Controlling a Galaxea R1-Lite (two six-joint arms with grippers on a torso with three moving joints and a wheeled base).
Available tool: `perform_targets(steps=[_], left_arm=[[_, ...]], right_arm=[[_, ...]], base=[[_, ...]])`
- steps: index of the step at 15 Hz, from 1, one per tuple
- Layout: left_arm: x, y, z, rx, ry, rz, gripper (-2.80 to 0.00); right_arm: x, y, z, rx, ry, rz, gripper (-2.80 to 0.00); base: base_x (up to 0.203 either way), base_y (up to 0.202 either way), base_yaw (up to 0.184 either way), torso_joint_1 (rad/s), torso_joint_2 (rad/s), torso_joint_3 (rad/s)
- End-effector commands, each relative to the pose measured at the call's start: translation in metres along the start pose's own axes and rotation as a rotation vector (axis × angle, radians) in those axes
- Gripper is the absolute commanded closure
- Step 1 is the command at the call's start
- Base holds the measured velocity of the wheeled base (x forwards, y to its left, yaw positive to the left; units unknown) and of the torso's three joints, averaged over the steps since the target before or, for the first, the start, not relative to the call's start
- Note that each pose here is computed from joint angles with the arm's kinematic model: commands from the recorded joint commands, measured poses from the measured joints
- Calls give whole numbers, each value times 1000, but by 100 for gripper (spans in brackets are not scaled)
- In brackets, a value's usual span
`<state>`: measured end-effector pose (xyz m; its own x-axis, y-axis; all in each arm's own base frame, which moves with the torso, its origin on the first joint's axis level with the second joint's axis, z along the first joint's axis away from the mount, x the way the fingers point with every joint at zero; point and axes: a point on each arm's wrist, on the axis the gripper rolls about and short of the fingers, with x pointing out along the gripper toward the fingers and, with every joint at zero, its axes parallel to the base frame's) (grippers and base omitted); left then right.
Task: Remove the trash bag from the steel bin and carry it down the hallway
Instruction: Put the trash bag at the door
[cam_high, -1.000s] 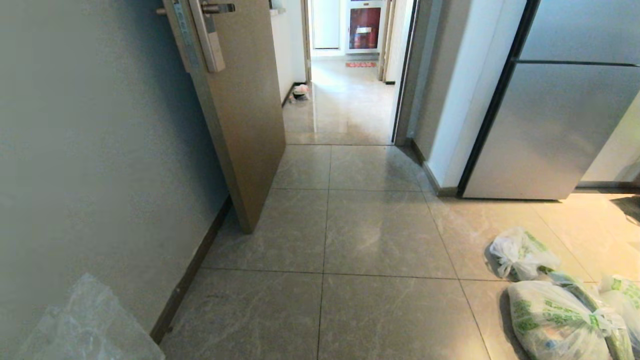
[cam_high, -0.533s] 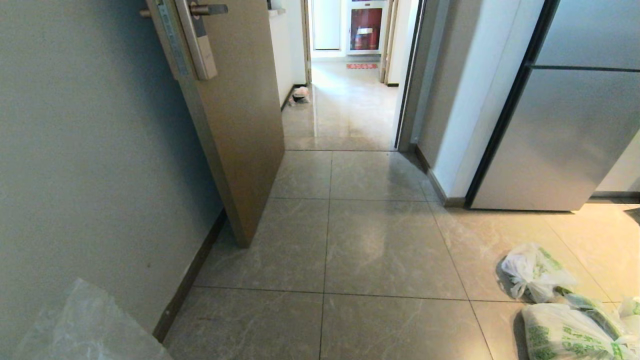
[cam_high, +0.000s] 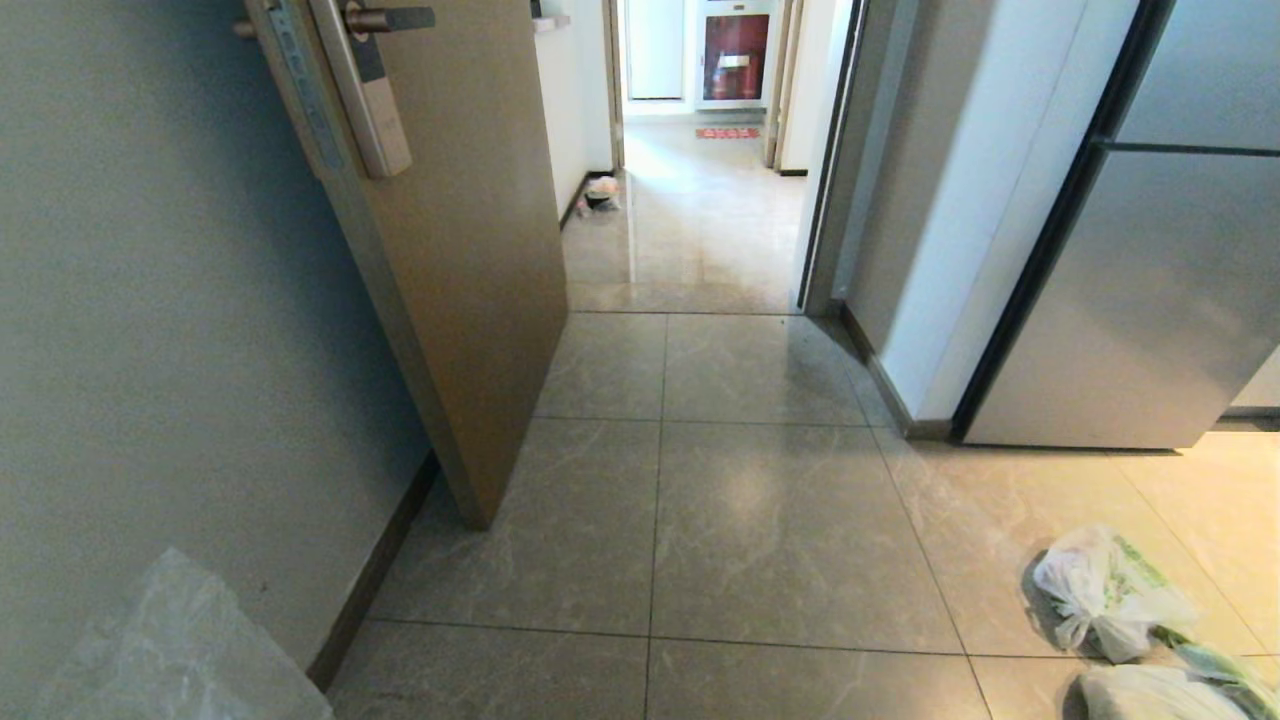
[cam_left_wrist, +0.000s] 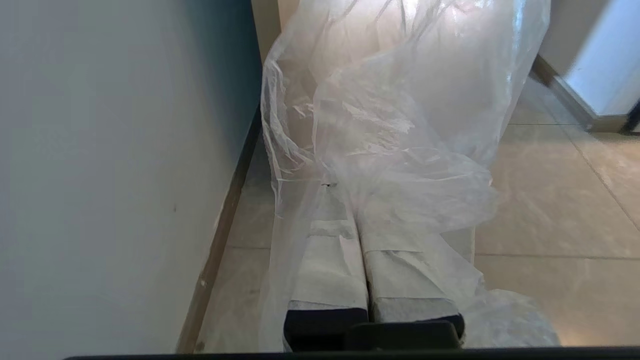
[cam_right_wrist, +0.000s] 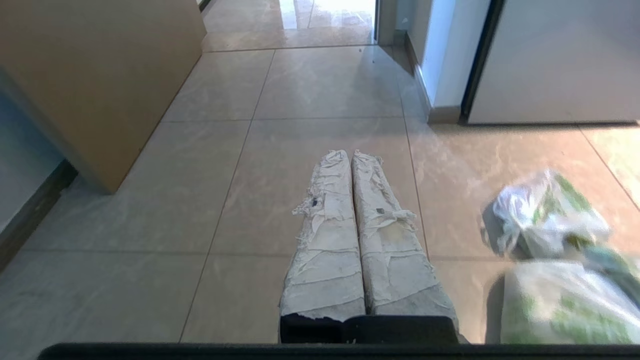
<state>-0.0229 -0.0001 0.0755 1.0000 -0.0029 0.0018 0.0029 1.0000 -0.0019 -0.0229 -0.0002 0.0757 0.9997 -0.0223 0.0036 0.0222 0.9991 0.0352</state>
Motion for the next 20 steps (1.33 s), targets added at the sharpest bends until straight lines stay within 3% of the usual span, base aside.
perform_targets(steps=[1, 20], left_arm=[[0, 0, 0, 0, 2, 0, 0], [0, 0, 0, 0, 2, 0, 0]], right_arm=[[0, 0, -1, 0, 1, 0, 0], [0, 0, 0, 3, -1, -1, 0]], base=[[194, 0, -2, 2, 4, 5], [192, 0, -1, 2, 3, 2]])
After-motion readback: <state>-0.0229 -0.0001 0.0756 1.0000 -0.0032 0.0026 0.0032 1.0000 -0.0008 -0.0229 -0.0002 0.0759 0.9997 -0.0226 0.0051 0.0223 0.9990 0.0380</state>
